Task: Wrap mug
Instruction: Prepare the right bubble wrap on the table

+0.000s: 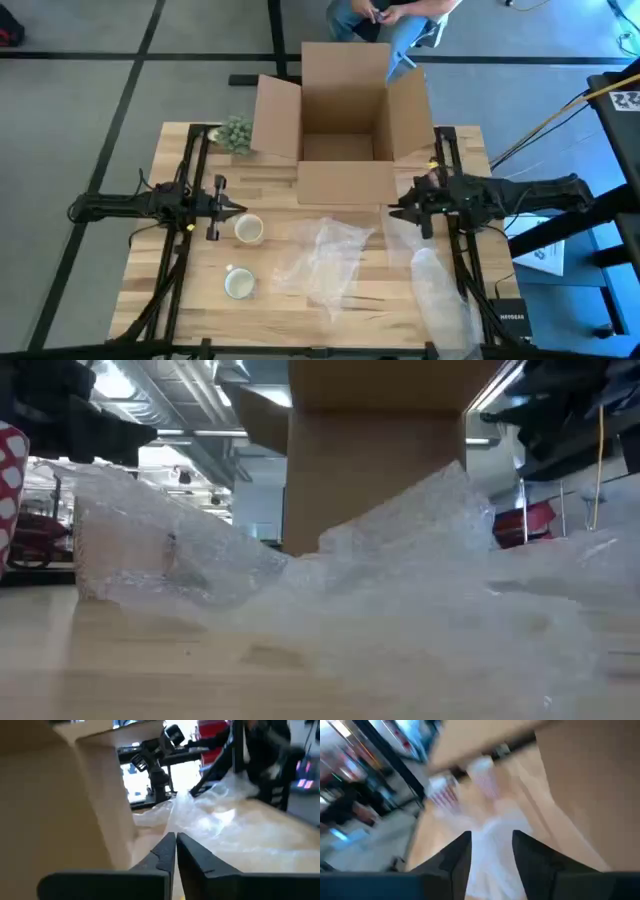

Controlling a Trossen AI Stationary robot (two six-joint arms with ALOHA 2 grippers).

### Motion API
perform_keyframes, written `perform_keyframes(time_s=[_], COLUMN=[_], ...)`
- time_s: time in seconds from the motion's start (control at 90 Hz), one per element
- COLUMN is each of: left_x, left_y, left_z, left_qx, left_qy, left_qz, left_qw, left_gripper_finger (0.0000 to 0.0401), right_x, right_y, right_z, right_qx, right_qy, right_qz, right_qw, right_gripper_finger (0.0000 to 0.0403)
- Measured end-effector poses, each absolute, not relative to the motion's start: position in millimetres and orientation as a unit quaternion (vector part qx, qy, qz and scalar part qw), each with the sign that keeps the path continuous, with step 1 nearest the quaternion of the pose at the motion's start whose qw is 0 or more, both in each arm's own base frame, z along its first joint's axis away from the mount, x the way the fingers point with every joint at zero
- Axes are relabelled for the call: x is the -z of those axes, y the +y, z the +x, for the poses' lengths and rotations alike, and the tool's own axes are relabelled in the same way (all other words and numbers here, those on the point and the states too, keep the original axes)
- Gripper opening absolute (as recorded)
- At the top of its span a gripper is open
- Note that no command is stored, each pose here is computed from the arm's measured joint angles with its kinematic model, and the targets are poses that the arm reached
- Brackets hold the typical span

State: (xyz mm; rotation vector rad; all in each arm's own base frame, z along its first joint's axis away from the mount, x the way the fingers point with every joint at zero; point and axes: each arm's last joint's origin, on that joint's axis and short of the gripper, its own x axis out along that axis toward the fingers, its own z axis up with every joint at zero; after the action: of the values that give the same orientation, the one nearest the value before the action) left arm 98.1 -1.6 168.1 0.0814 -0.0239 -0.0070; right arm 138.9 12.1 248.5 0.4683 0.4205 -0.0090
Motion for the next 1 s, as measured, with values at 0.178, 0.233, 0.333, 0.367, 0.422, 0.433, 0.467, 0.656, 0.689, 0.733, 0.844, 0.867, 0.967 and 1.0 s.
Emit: perform_keyframes(time_s=[0.178,0.233,0.333,0.367,0.422,0.433,0.467,0.656,0.689,0.733,0.844,0.867,0.967,1.0], left_x=[-169,-169,-169,-169,-169,-169,-169,-169,-170,-170,-170,-170,-172,-172], left_y=[-1,-1,0,0,0,0,0,0,0,0,0,0,0,0], left_z=[98,98,98,98,98,98,98,98,98,98,98,98,98,98], left_qx=[0.001,-0.005,-0.011,-0.011,-0.01,-0.01,-0.01,-0.012,-0.014,-0.015,-0.015,-0.016,-0.017,-0.017], left_qy=[-0.018,-0.019,-0.02,-0.021,-0.021,-0.021,-0.021,-0.022,-0.023,-0.024,-0.026,-0.027,-0.036,-0.036], left_qz=[-0.055,-0.092,-0.138,-0.151,-0.169,-0.171,-0.178,-0.183,-0.183,-0.183,-0.183,-0.182,-0.178,-0.177], left_qw=[0.998,0.996,0.99,0.988,0.985,0.985,0.984,0.983,0.983,0.983,0.983,0.983,0.983,0.983], left_gripper_finger=[0.0,0.0,0.0,0.0,0.0,0.0,0.0,0.0,0.0,0.0,0.0,0.0,0.0,0.0], right_x=[-248,-245,-243,-242,-239,-239,-238,-233,-232,-232,-233,-234,-238,-241], right_y=[14,14,15,15,15,15,15,16,19,23,37,40,48,50], right_z=[155,159,165,166,167,167,167,161,161,160,159,159,161,162], right_qx=[0.029,0.035,0.037,0.037,0.041,0.042,0.043,0.063,0.058,0.047,0.025,0.027,0.056,0.064], right_qy=[0.306,0.332,0.35,0.356,0.368,0.369,0.373,0.408,0.413,0.418,0.416,0.408,0.361,0.341], right_qz=[0.216,0.213,0.217,0.22,0.228,0.23,0.236,0.267,0.272,0.279,0.266,0.258,0.225,0.22], right_qw=[0.927,0.918,0.91,0.908,0.901,0.9,0.896,0.871,0.867,0.863,0.869,0.875,0.903,0.912], right_gripper_finger=[0.013,0.013,0.013,0.013,0.013,0.013,0.013,0.013,0.013,0.013,0.013,0.013,0.013,0.013])
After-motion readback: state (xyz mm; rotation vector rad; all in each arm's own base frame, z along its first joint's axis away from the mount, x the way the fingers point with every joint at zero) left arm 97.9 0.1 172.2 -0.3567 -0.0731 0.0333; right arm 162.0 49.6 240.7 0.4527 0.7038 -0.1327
